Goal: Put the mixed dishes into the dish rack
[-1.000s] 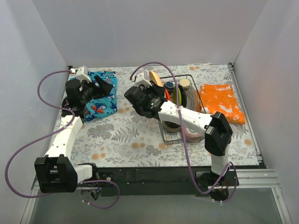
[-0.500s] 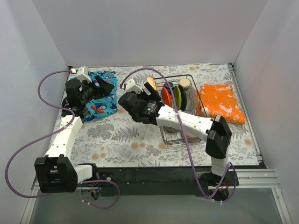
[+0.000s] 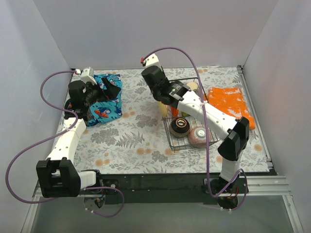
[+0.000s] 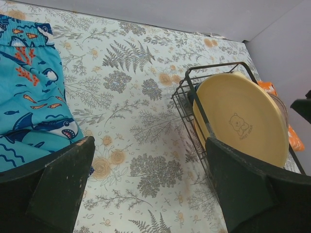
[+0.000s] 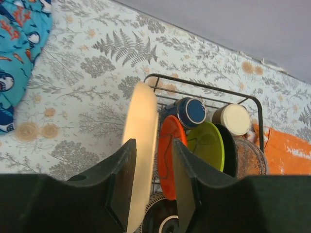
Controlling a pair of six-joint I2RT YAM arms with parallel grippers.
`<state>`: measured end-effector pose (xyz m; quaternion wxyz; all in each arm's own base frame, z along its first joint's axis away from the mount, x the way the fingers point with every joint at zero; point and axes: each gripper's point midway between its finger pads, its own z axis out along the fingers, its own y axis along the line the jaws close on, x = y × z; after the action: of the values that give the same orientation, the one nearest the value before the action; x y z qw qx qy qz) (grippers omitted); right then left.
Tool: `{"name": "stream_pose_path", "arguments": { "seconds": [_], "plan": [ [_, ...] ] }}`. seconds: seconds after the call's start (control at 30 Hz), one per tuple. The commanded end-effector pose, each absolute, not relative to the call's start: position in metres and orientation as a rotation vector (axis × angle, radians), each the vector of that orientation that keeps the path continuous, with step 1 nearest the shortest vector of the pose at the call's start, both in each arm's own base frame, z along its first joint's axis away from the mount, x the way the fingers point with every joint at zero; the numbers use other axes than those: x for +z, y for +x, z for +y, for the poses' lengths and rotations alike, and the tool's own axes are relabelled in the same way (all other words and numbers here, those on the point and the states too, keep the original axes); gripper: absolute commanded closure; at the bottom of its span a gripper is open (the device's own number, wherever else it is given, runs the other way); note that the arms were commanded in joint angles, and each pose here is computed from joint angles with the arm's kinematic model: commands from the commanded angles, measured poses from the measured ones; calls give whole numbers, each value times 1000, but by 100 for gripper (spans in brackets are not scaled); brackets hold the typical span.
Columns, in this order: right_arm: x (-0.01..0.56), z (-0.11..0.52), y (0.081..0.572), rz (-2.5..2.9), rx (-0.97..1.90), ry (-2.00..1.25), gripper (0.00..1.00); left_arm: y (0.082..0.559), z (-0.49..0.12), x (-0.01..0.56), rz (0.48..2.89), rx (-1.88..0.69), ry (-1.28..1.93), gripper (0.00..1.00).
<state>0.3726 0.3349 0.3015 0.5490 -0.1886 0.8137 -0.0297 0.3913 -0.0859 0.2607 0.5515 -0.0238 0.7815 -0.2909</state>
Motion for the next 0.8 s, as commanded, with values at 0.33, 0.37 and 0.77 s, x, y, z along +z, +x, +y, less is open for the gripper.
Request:
{"name": "stream_pose_path", "arguments": {
  "seconds": [0.33, 0.37, 0.77],
  "plan": [
    [264, 314, 391, 2082, 25, -499, 99, 386, -82, 271, 1831, -646, 8, 2],
    [279, 317, 397, 2053, 47, -486, 99, 385, -81, 272, 1830, -644, 7, 2],
    [331, 342, 365, 1942, 146, -497, 37, 383, -82, 267, 1838, -671, -10, 2]
  ]
}}
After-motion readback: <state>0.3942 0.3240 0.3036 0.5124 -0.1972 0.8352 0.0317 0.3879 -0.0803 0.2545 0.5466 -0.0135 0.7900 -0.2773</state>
